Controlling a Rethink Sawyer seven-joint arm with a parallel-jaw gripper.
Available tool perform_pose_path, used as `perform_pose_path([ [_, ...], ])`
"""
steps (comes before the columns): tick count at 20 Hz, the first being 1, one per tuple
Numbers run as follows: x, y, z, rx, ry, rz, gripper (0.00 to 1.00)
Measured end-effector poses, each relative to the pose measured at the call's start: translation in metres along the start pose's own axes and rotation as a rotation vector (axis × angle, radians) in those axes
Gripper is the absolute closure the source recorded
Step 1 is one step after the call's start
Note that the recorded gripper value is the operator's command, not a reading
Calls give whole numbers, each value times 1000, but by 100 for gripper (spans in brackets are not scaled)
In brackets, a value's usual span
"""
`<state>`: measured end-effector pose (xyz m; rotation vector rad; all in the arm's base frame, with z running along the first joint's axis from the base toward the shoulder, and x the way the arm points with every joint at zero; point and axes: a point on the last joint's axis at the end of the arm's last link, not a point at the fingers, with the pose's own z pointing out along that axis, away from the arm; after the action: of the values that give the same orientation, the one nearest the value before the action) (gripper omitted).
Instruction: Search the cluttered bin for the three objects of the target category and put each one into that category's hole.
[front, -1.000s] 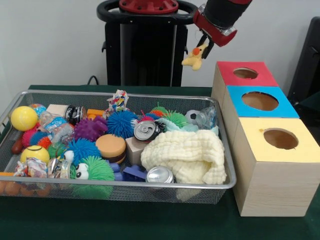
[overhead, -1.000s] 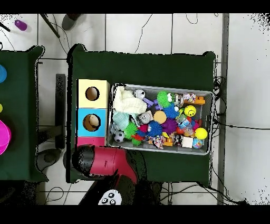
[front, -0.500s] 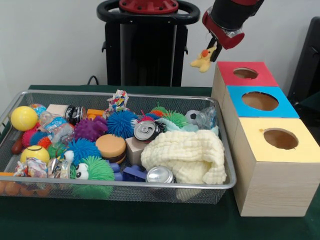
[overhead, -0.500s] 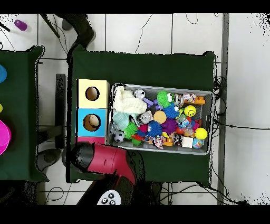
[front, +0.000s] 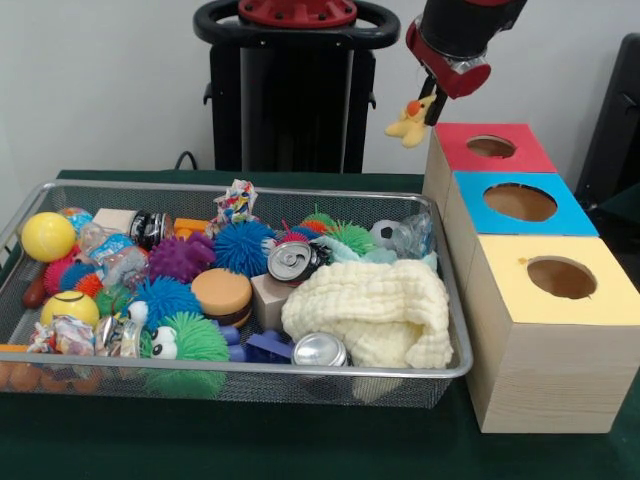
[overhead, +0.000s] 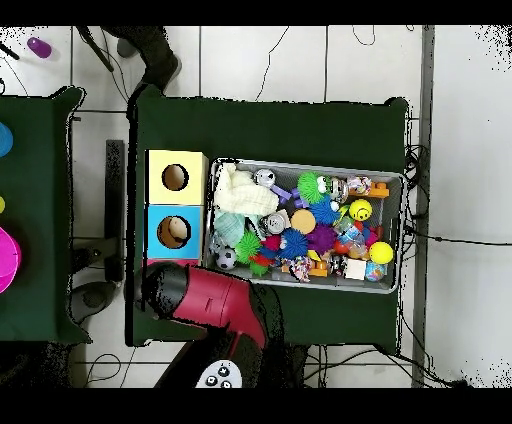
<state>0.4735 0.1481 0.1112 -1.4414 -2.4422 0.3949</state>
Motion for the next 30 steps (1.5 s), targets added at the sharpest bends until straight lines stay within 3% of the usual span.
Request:
perform_pose_path([
  [19,7,2,2,4,-3,-11,100],
  [25,12,11,-10,-37,20,3,100],
  [30,14,23,-27,-76,9,-5,100],
])
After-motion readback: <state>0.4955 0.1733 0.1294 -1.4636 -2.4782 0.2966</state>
